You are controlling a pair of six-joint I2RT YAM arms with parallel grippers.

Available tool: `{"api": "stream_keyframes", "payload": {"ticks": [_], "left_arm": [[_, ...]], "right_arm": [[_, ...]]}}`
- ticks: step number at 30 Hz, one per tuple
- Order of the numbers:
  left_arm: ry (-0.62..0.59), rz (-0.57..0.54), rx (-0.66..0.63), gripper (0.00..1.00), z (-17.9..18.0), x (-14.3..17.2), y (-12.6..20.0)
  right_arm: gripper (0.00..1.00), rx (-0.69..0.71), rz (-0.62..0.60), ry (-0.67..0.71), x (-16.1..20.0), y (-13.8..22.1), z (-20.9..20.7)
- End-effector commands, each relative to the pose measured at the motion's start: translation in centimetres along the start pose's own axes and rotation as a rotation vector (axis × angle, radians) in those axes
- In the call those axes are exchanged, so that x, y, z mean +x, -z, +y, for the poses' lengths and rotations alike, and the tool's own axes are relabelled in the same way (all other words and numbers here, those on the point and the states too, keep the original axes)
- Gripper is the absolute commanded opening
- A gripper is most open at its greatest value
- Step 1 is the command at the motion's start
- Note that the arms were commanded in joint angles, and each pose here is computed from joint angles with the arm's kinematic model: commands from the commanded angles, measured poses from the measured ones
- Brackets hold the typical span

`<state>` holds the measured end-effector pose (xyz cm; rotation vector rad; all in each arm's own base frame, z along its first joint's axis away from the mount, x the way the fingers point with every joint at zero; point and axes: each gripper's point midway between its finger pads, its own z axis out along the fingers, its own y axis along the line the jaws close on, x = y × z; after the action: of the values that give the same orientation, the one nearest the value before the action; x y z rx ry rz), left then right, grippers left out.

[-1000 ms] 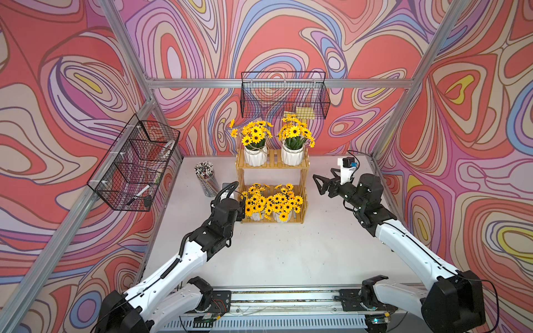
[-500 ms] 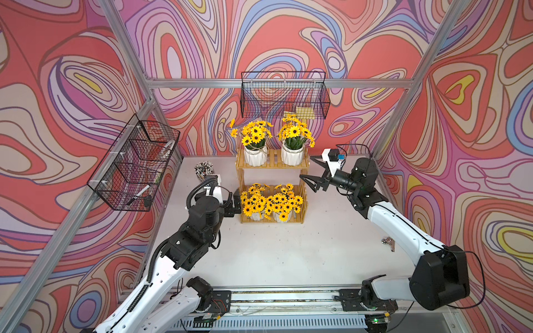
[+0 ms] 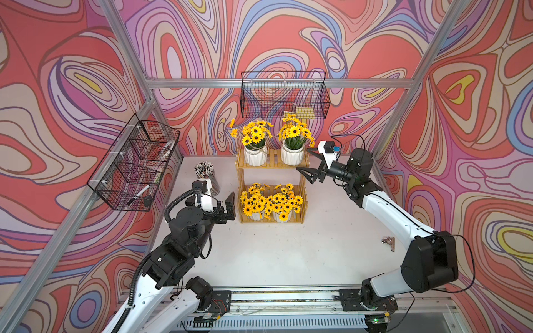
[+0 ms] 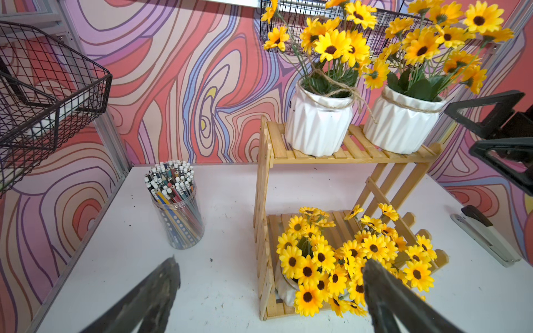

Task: Take the sunflower pots off the shelves
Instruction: Pick up the sunflower pot from the shelf.

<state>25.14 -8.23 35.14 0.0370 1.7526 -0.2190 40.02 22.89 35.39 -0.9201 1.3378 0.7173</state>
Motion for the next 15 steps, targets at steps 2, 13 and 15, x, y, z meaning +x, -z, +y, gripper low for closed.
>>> {"api": "stream_keyframes", "payload": {"ticks": [2, 13, 15], "left_arm": [[-0.022, -0.004, 0.018, 1.0, -0.3, -1.0, 0.4], [-0.018, -0.019, 0.007, 1.0, 0.0, -1.5, 0.9], [-0.021, -0.017, 0.008, 1.0, 0.0, -1.4, 0.8]], "right_arm": [[0.98, 0.021, -0.002, -0.003, -0.2, -0.6, -1.1], [0.98, 0.027, 0.004, -0.022, 0.4, -1.7, -2.3], [0.98, 0.029, -0.001, -0.019, 0.3, -1.8, -2.5]]}}
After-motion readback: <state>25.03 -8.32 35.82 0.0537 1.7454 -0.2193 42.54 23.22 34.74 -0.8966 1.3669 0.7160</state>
